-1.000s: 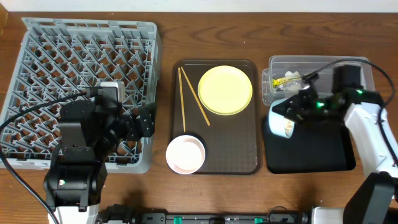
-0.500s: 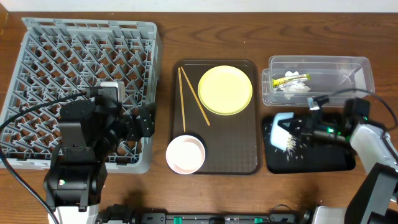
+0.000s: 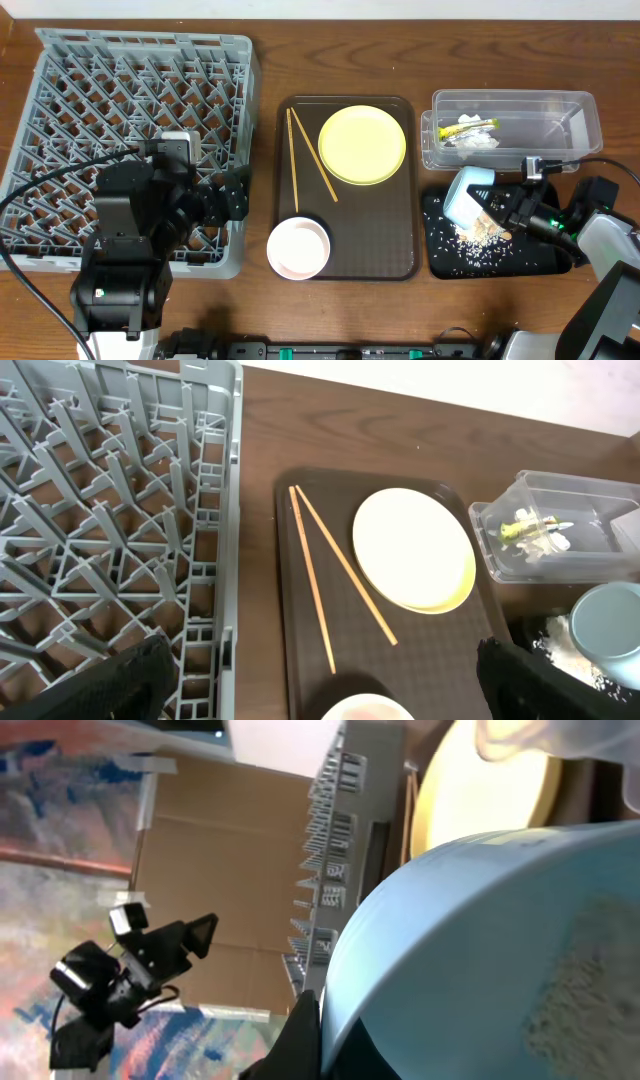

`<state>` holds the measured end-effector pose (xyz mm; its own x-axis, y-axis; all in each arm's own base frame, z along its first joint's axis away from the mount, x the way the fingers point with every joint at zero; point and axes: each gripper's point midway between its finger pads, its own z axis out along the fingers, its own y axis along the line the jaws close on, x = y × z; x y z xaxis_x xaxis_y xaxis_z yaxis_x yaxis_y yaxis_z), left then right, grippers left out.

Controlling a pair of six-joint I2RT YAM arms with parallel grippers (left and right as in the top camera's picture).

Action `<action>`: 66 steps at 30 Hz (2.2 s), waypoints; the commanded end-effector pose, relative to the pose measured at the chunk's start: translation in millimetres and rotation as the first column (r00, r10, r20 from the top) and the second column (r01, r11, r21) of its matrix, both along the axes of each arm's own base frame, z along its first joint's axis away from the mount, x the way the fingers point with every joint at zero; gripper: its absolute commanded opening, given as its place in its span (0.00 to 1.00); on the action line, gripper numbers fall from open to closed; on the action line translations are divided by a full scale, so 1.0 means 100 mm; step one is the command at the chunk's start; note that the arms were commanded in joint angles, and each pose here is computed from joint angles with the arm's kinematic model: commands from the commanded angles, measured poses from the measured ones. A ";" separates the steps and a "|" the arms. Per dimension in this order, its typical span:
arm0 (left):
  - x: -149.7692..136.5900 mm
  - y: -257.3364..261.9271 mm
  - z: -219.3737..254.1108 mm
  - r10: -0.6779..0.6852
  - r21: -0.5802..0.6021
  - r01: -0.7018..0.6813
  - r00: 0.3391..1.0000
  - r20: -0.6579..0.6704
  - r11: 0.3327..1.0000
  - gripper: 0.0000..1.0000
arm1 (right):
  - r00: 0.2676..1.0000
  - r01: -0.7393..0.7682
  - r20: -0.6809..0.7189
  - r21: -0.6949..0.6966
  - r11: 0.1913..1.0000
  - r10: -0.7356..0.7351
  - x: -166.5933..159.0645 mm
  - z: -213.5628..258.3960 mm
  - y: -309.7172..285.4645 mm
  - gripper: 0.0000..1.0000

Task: Sort waste into correct bins and load items into the dishwasher
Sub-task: 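Tip the blue bowl over the black tray to dump the rice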

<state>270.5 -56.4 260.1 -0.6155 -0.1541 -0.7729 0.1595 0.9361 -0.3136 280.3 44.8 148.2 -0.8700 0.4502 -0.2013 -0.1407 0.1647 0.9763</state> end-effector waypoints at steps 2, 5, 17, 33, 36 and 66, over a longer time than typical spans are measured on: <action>0.00 -0.01 0.08 -0.003 -0.011 0.003 1.000 0.014 1.000 0.97 | 0.994 -0.002 0.110 0.019 1.000 0.000 -0.01 0.14 0.00 0.01; 0.00 -0.01 0.08 -0.003 -0.011 0.004 1.000 0.014 1.000 0.97 | 0.994 -0.002 0.112 0.018 1.000 0.000 -0.01 0.14 0.00 0.01; 0.00 -0.01 0.08 -0.003 -0.011 0.003 1.000 0.014 1.000 0.98 | 0.998 0.001 0.070 -0.003 1.000 -0.001 -0.02 0.07 0.00 0.01; 0.00 -0.01 0.08 -0.003 -0.011 0.003 1.000 0.014 1.000 0.97 | 0.998 -0.052 0.044 0.045 0.998 0.050 -0.03 0.13 0.14 0.01; 0.00 -0.01 0.08 -0.003 -0.011 0.003 1.000 0.014 1.000 0.98 | 0.996 -0.072 0.051 0.002 0.997 0.072 -0.03 0.08 0.20 0.01; 0.00 -0.01 0.08 -0.003 -0.011 0.003 1.000 0.014 1.000 0.97 | 0.989 -0.075 -0.134 -0.046 0.996 0.068 0.08 -0.10 0.26 0.01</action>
<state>270.5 -56.4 260.1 -0.6155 -0.1541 -0.7729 0.1595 0.9361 -0.3136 288.2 67.6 136.9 -0.9146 0.3787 -0.1419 -0.0681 0.2017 0.9771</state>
